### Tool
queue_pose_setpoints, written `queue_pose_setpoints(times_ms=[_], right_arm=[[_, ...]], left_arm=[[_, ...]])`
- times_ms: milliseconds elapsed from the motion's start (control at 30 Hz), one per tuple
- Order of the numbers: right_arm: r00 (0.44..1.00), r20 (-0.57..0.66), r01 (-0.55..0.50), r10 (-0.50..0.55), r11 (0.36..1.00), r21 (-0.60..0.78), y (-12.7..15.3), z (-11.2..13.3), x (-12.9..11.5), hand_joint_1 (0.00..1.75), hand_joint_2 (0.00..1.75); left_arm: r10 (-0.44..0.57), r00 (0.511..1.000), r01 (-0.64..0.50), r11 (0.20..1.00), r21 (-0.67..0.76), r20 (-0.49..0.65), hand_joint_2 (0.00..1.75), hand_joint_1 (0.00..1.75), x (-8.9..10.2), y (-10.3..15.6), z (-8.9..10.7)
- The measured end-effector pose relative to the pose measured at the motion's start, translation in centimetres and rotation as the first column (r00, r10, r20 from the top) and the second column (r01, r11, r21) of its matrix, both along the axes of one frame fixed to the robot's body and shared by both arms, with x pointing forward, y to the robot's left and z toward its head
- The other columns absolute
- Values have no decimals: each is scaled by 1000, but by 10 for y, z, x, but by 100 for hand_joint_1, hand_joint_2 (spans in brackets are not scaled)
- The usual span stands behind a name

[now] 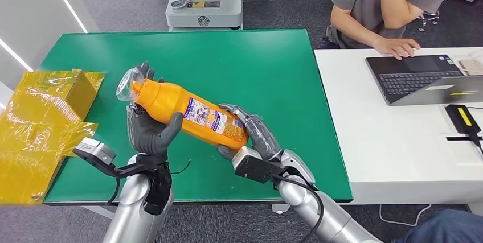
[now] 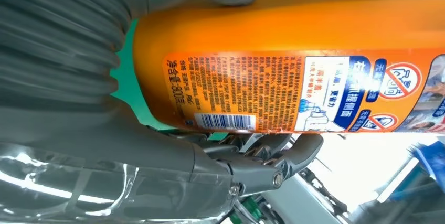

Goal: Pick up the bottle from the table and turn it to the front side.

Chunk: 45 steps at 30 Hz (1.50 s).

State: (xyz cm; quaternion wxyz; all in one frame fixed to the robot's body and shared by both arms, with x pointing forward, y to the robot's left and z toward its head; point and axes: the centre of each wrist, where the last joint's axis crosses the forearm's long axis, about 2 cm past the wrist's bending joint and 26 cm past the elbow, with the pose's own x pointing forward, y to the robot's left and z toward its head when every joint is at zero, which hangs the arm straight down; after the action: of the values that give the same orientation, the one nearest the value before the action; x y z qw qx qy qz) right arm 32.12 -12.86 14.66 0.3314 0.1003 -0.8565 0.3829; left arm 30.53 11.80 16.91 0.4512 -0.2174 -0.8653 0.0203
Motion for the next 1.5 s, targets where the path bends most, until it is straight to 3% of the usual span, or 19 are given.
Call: queue_pose_setpoints(times_ms=[433, 467, 600, 1133, 1167, 1267, 1300, 1500], right_arm=[[996, -77, -56, 49, 994, -93, -3, -16, 0, 175, 175], [996, -80, -57, 50, 994, -95, -3, -16, 0, 175, 175], [995, -87, -58, 49, 993, -100, -4, -18, -1, 175, 175], [995, -98, -36, 27, 995, -95, -8, -21, -1, 175, 175], [995, -96, -34, 25, 995, -95, -9, -21, -1, 159, 175], [996, -86, -7, 0, 997, -81, -11, -23, -2, 28, 175], [996, -83, 6, -12, 997, -72, -11, -23, -2, 0, 175], [997, -68, 35, -38, 998, -46, -12, -19, -1, 0, 175]], left_arm=[[-14, 1000, 14, 1000, 14, -16, 175, 0, 0, -2, -5], [-16, 1000, 16, 1000, 15, -17, 175, 6, 0, -3, -5], [-20, 1000, 21, 1000, 18, -18, 175, 173, 0, -3, -6], [-27, 999, 27, 1000, 15, -18, 175, 175, -1, -4, -6], [-27, 999, 27, 1000, 15, -17, 175, 175, -1, -5, -5], [-27, 1000, 27, 1000, 16, -13, 175, 175, -1, -6, -5], [-26, 1000, 26, 1000, 17, -13, 175, 175, -1, -6, -5], [-24, 1000, 24, 1000, 19, -13, 175, 175, -1, -6, -5]])
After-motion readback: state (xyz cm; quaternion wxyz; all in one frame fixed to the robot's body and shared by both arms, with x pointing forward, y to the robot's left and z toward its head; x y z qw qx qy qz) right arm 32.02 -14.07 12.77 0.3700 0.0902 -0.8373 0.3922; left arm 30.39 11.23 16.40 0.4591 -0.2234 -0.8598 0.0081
